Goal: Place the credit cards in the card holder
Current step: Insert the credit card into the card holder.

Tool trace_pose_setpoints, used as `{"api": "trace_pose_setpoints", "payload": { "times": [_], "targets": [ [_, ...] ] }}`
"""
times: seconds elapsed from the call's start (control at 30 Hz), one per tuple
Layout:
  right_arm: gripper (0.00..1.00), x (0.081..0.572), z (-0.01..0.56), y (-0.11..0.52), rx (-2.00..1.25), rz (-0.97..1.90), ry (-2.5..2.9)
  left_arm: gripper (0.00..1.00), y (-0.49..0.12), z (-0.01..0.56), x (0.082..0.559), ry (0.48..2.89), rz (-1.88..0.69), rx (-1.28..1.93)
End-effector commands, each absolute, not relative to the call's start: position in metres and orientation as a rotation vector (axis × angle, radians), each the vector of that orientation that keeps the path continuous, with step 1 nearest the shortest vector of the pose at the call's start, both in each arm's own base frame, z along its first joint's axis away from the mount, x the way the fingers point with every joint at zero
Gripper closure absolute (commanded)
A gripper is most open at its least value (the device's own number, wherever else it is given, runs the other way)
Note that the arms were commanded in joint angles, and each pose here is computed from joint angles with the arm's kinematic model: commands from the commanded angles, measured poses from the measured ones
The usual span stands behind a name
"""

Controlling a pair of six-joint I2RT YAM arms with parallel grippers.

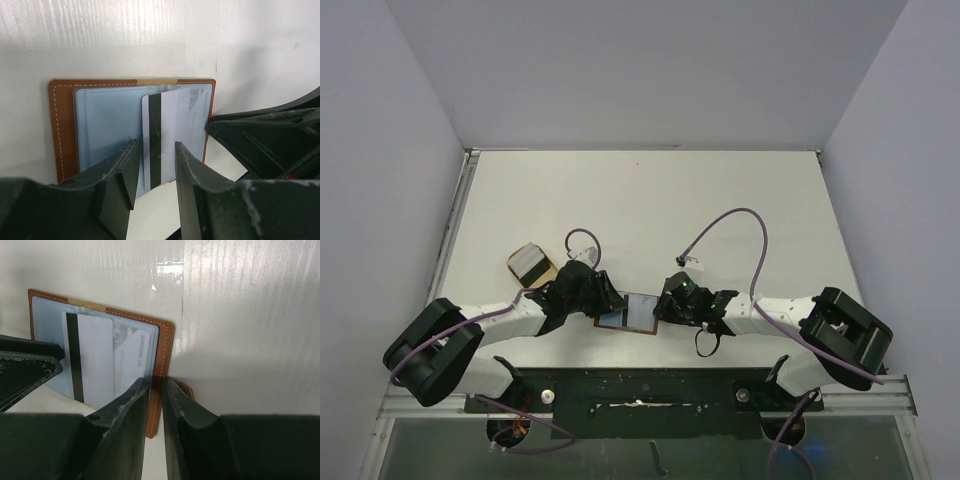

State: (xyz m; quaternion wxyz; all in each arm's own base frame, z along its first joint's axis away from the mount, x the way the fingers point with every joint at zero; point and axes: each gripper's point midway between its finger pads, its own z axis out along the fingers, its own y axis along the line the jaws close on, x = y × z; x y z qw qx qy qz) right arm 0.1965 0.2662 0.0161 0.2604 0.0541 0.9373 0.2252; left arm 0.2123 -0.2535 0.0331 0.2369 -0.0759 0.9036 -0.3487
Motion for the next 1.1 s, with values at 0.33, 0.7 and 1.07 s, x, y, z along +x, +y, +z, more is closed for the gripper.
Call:
{"api": "trace_pose_setpoints", "payload": {
  "times": [0.33,0.7,1.07],
  "targets": [
    [0.81,0.182,-0.009,0.255,0.085,0.527,2.637,0.70,-0.284,0.048,0.222,2.414,-1.081,-0.108],
    [0.82,0.191,-0.009,0.250,0.084,0.505,2.624,0.74,-0.300,0.052,0.223,2.408,-1.096,-0.070],
    [0.82,0.196,-0.005,0.241,0.098,0.493,2.608,0.72,-0.264,0.052,0.233,2.427,-0.838,-0.117]
  ]
}}
